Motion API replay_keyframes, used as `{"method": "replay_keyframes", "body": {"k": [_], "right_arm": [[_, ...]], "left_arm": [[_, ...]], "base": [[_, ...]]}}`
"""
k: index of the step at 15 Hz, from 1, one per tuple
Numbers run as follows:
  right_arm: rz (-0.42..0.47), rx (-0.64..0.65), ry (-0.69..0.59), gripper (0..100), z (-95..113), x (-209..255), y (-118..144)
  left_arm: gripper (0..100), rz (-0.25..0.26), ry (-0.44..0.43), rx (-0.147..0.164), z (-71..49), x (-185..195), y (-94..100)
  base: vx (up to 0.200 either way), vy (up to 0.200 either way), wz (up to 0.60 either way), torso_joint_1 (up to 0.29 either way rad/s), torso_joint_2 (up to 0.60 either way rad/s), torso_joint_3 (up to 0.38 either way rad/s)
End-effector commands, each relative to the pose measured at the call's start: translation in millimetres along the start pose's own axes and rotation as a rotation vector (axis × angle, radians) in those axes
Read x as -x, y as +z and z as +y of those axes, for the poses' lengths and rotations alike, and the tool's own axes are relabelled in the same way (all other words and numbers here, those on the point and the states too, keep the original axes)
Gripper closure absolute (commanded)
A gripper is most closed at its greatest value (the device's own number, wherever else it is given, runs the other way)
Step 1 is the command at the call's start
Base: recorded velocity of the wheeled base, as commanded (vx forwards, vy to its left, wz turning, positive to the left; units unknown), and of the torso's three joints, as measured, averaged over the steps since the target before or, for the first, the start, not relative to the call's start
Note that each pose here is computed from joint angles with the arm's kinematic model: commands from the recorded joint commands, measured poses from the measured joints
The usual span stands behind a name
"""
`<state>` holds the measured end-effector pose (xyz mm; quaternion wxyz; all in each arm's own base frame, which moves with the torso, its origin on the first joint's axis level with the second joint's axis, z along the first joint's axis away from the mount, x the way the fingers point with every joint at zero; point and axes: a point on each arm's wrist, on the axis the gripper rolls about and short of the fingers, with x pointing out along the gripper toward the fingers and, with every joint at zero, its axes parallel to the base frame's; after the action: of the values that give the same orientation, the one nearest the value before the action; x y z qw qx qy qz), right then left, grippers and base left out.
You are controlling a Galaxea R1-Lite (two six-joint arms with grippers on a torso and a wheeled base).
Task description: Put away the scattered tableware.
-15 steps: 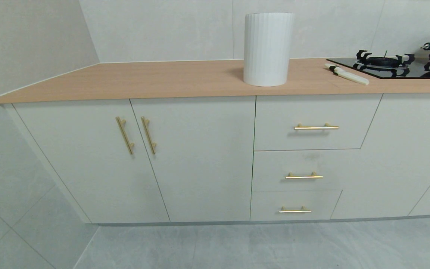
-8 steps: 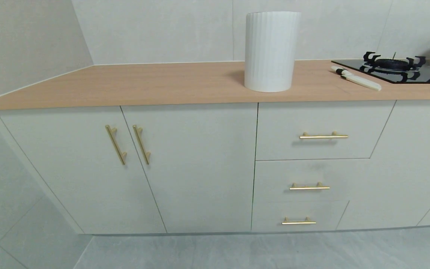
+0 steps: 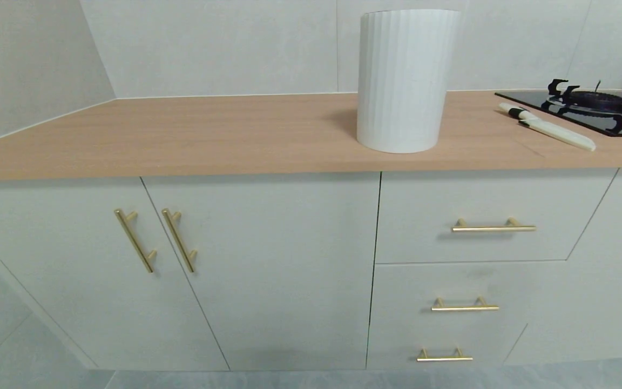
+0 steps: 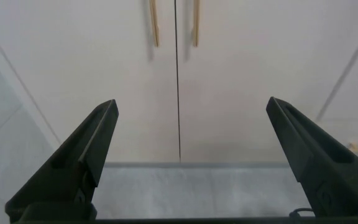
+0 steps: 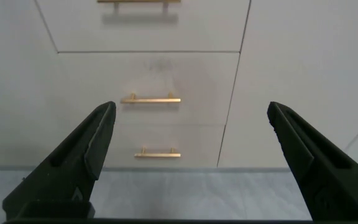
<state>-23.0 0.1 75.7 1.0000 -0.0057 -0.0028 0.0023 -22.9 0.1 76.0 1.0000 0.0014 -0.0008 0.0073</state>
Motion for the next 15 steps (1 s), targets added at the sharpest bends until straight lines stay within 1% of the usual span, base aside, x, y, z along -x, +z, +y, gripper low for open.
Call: {"method": "replay_keyframes", "body": {"k": [1,5,11,15], "right_arm": [[0.002,0.001,0.001,0,0.0,-0.2,0.1],[0.002,0.001,0.001,0,0.0,-0.2,0.1],[0.002,0.001,0.000,0,0.0,-0.2,0.1],[0.002,0.002,0.001,0,0.0,-0.2,0.1]], "left_arm": [[0,0.000,0.001,0.000,0.0,0.0,0.0],[0,0.000,0.001,0.000,0.0,0.0,0.0],[0,0.000,0.001,0.000,0.0,0.0,0.0],[0,0.000,0.001,0.000,0.0,0.0,0.0]], "base": [[0.200,0.000,0.00,0.002,0.00,0.002],[0.200,0.000,0.00,0.005,0.00,0.001],[0.000,0.000,0.00,0.000,0.00,0.000],[0.000,-0.200,0.00,0.001,0.00,0.001]]}}
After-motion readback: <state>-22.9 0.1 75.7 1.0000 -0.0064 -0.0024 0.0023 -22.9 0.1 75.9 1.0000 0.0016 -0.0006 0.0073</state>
